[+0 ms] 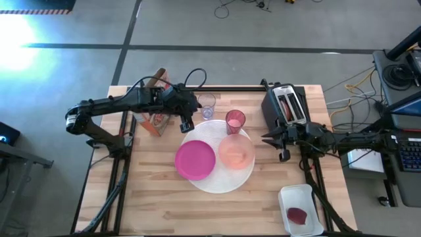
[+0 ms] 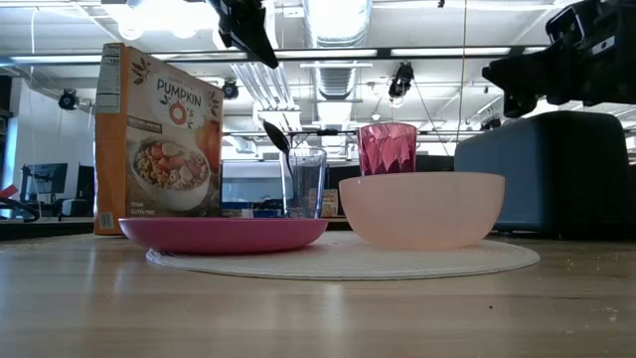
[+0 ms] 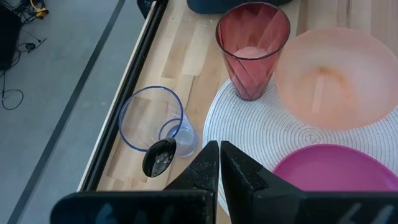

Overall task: Arrange a breakfast setting
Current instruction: Pour the cereal from the orange cereal box into the orange bowl

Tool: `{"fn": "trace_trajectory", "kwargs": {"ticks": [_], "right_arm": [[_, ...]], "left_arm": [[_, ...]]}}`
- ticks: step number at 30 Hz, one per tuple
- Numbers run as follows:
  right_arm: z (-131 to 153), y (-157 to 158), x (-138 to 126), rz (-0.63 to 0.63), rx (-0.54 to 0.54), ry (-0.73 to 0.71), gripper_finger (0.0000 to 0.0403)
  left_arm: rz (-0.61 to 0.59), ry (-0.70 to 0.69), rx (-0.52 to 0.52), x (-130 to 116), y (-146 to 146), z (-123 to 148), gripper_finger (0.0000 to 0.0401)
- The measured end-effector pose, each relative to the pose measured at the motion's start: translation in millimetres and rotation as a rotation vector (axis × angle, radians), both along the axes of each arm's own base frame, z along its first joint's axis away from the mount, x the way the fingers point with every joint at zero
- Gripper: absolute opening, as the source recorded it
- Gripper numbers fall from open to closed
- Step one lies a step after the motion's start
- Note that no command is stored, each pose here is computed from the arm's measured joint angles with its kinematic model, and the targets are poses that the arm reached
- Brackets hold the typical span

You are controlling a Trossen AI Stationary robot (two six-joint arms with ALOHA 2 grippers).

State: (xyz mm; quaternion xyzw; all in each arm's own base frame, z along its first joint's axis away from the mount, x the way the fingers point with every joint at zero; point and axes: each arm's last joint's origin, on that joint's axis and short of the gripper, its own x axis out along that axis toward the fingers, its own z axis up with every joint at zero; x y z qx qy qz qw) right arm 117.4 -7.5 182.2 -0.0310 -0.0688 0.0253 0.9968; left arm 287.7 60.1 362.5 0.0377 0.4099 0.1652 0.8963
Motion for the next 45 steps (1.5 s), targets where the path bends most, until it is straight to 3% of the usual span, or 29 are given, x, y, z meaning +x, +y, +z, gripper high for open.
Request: {"fn": "trace_trajectory", "kwargs": {"ticks": [17,27,37,45], "right_arm": [[0,0,0,0.0,-0.001,-0.004,0.0063],[0,0,0,0.0,-0.001,-0.003,0.0063],[0,0,0,0.0,0.0,0.001,0.0063],[0,0,0,0.0,0.0,0.003,0.0063]], "left_arm": [[0.003,-0.017,-0.019,1,-1,1,0.0],[0.049,-0.18,-0.085,11,0,5,0.0],[0.075,-0.23,-0.102,21,2,-1,0.0001],[0.153,-0.263,-0.18,21,0,-1,0.0043]]}}
